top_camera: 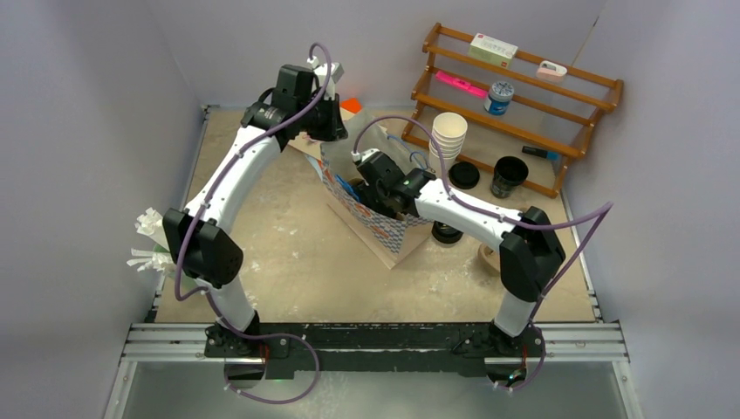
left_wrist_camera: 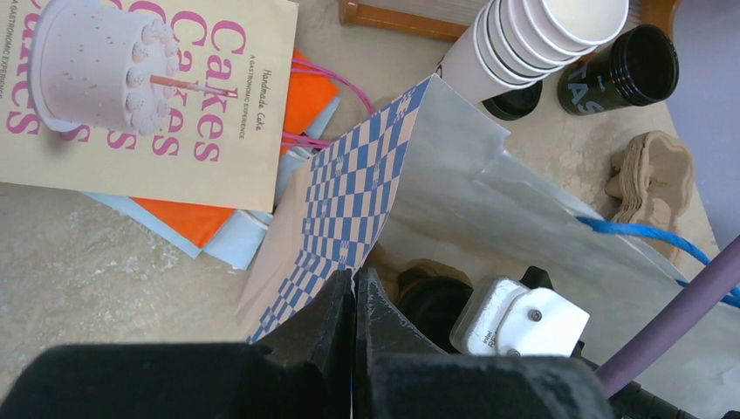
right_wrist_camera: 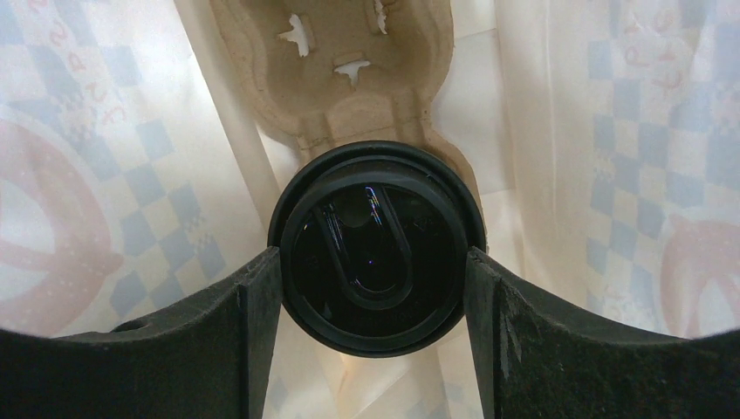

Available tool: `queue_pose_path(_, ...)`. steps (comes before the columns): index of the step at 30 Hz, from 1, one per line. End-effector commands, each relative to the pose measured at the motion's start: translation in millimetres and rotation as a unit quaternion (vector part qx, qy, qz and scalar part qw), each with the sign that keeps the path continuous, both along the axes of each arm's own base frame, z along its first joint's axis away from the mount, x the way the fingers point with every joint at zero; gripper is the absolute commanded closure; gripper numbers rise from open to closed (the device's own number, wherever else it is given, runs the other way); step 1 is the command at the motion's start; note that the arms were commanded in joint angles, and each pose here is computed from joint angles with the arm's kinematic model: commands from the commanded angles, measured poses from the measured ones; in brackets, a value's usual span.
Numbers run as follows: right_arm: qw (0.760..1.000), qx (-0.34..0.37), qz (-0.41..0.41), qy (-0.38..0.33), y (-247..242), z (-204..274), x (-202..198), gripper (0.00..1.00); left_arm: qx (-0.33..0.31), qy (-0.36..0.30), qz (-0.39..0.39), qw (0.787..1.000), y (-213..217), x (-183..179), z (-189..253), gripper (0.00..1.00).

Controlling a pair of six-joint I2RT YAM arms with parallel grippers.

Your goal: Pack the takeout coffee

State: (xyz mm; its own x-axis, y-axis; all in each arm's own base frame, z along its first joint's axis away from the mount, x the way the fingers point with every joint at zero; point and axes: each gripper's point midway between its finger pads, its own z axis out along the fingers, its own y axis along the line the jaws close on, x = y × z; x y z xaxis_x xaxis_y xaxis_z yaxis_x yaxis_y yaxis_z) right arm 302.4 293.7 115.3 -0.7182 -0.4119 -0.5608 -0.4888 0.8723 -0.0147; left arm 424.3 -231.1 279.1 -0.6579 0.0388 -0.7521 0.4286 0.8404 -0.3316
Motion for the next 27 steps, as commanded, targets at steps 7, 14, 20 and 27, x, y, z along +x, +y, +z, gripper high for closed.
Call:
queue_pose_path(7, 0.983, -0.087, -0.001, 0.163, -36.8, -89.0, -62.8, 0.7, 0.005, -0.051, 0.002, 0.999, 7.7, -1.8, 26.7, 1.0)
queue_pose_path(14, 0.972, -0.119, -0.008, 0.202, -52.2, -112.2, -80.4, 0.69, 0.004, -0.051, 0.0, 0.999, 7.3, -2.3, 25.9, 1.0)
queue_pose_path(20, 0.962, -0.135, -0.01, 0.239, -63.8, -135.1, -99.2, 0.69, 0.002, -0.047, -0.002, 0.999, 7.0, -4.9, 23.0, 1.0)
queue_pose_path(27, 0.969, -0.129, -0.014, 0.209, -58.1, -113.8, -84.2, 0.67, 0.002, -0.05, -0.002, 0.999, 8.2, -7.1, 25.2, 1.0)
